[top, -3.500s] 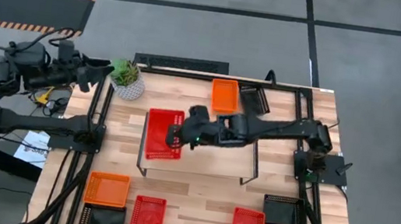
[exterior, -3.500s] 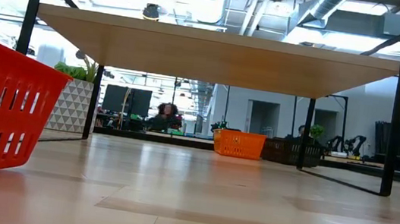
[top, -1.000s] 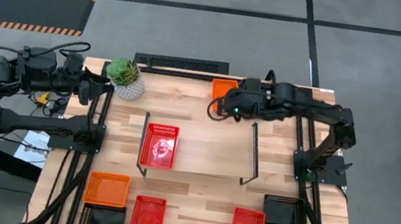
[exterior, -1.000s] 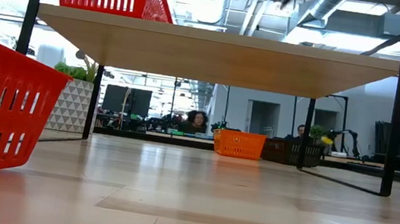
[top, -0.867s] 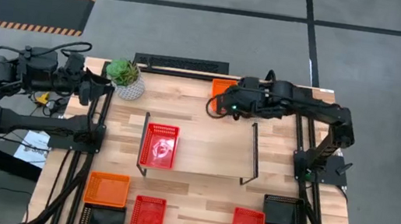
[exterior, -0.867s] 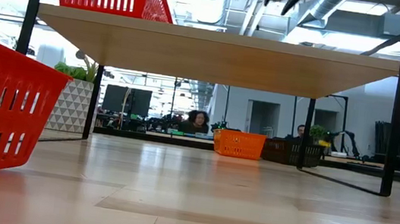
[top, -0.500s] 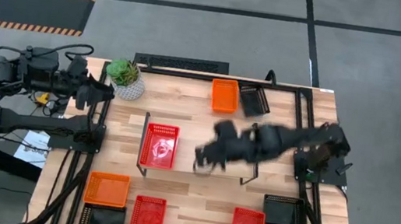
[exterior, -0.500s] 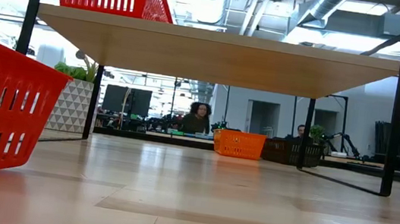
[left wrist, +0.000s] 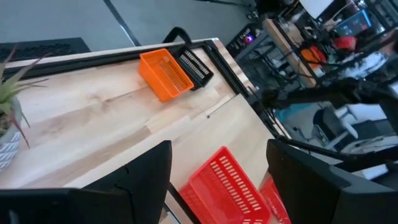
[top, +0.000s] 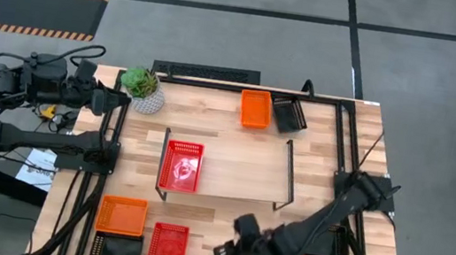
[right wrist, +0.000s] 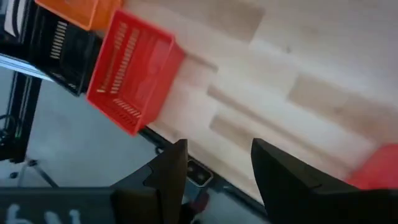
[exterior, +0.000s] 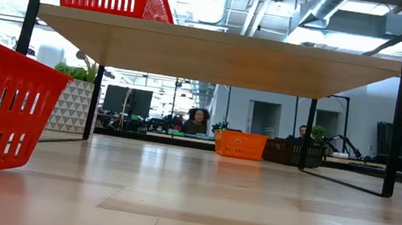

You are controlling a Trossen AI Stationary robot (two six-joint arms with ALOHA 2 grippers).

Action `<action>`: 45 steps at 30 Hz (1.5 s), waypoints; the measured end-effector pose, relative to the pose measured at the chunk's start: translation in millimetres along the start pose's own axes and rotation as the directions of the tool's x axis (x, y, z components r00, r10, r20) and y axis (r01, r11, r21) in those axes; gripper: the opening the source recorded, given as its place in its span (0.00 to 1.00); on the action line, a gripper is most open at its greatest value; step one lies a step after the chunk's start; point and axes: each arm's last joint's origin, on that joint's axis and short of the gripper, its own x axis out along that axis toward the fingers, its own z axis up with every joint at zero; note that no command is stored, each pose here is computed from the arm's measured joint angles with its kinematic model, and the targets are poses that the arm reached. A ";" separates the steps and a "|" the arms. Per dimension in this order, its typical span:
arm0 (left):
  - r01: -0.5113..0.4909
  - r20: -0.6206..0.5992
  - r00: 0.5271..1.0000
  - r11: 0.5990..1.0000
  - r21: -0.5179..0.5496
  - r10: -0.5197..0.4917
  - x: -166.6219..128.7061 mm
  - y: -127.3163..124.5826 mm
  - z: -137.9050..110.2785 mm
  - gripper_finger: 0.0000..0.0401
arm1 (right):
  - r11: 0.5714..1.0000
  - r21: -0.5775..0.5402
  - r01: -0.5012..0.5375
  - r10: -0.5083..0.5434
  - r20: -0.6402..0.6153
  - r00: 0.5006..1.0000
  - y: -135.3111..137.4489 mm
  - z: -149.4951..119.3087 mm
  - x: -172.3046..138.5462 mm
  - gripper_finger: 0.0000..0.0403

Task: Stack baskets on shelf by color
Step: Stack the left red bin on top of the other red bin on the shelf

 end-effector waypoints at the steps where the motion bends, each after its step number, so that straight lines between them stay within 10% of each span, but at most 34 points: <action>1: 0.000 0.000 1.000 1.000 0.000 0.000 0.0 0.0 0.0 0.62 | 1.000 0.018 -0.009 0.009 -0.005 1.000 1.6 -5.6 7.3 0.50; 17: -0.019 -0.045 0.999 0.993 0.118 0.025 -0.2 3.1 -3.8 0.62 | 0.947 0.262 -0.187 0.191 0.009 0.982 29.5 1.3 130.7 0.50; 45: -0.055 -0.076 0.995 0.981 0.188 0.070 -0.7 7.0 -7.3 0.62 | 0.922 0.281 -0.267 0.246 0.107 0.963 32.6 12.7 163.7 0.50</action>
